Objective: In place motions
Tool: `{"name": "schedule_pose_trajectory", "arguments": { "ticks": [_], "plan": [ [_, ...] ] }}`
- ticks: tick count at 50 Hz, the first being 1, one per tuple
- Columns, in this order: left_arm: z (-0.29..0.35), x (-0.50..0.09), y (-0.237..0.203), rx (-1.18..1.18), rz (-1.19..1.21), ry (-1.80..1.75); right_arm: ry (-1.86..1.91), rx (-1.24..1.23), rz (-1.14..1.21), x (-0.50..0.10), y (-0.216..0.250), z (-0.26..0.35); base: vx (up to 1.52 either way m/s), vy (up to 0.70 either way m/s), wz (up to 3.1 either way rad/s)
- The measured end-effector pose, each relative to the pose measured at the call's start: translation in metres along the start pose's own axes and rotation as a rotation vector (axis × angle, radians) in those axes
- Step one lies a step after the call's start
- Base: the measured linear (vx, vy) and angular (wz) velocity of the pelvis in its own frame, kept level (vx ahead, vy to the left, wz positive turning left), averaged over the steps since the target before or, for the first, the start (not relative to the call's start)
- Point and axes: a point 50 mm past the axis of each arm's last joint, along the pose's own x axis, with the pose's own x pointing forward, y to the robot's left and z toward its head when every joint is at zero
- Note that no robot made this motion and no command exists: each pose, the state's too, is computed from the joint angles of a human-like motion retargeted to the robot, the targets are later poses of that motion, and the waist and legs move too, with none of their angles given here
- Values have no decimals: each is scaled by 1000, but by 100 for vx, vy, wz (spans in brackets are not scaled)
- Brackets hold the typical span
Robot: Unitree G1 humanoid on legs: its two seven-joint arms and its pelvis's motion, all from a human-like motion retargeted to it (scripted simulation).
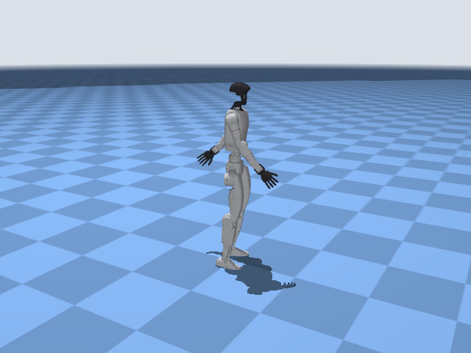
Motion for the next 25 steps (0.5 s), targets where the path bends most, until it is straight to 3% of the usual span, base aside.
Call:
{"name": "schedule_pose_trajectory", "arguments": {
  "ticks": [5, 9, 17, 25],
  "plan": [
    [53, -15, -3, -170, -41, -141, -8, -103, 20, -1, 3, 1, 0, -5, 10],
    [135, -53, 1, -145, -58, -370, 139, -49, -57, -16, 3, -53, -3, -5, 36],
    [285, -204, -25, 312, -193, -908, 835, 262, -168, -125, 13, -218, -2, -2, 38],
    [335, -370, -49, 641, -64, -1542, 1419, 561, -177, -271, 27, -302, 0, 1, -18]
  ]
}}
